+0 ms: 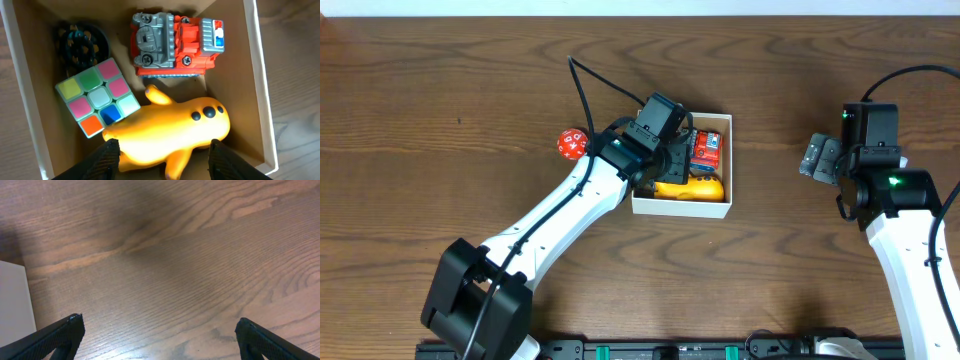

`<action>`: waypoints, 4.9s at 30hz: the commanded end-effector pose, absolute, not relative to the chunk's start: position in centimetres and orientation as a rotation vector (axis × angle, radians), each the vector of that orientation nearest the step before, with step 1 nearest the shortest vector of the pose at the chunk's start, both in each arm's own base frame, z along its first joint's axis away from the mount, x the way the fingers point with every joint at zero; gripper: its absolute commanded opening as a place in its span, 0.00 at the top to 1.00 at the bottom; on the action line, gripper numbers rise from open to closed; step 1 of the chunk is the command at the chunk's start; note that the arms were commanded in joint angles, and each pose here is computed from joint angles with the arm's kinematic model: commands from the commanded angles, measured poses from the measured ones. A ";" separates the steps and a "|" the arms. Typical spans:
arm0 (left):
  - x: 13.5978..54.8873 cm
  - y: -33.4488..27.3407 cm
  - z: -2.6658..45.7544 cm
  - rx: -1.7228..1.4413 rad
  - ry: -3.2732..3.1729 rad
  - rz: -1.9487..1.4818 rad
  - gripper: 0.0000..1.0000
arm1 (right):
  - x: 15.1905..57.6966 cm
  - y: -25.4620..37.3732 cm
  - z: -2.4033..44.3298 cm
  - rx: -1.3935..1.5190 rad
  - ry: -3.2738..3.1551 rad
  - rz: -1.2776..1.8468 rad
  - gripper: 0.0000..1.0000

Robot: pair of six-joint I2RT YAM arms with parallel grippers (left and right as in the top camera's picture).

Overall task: Pack container
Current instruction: 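Withdraw the left gripper left toward the red ball, then lower the left gripper and grasp the red lettered ball, then carry the red ball into the box's top-left corner and release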

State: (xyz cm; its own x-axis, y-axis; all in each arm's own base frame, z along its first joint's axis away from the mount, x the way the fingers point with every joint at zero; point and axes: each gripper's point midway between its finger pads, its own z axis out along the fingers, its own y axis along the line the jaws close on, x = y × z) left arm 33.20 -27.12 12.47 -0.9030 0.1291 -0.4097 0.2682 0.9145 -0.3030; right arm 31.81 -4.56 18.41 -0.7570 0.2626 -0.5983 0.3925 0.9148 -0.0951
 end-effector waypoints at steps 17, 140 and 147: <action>38.7 -10.2 19.0 -0.087 2.520 -0.084 0.24 | 31.9 -4.8 18.5 0.493 2.461 -0.286 0.01; 39.8 -24.0 13.2 0.632 2.447 -0.362 0.30 | 31.9 -4.8 18.5 0.492 2.461 -0.286 0.01; 39.9 -24.1 13.3 0.631 2.443 -0.364 0.30 | 31.9 -4.8 18.5 0.493 2.461 -0.286 0.01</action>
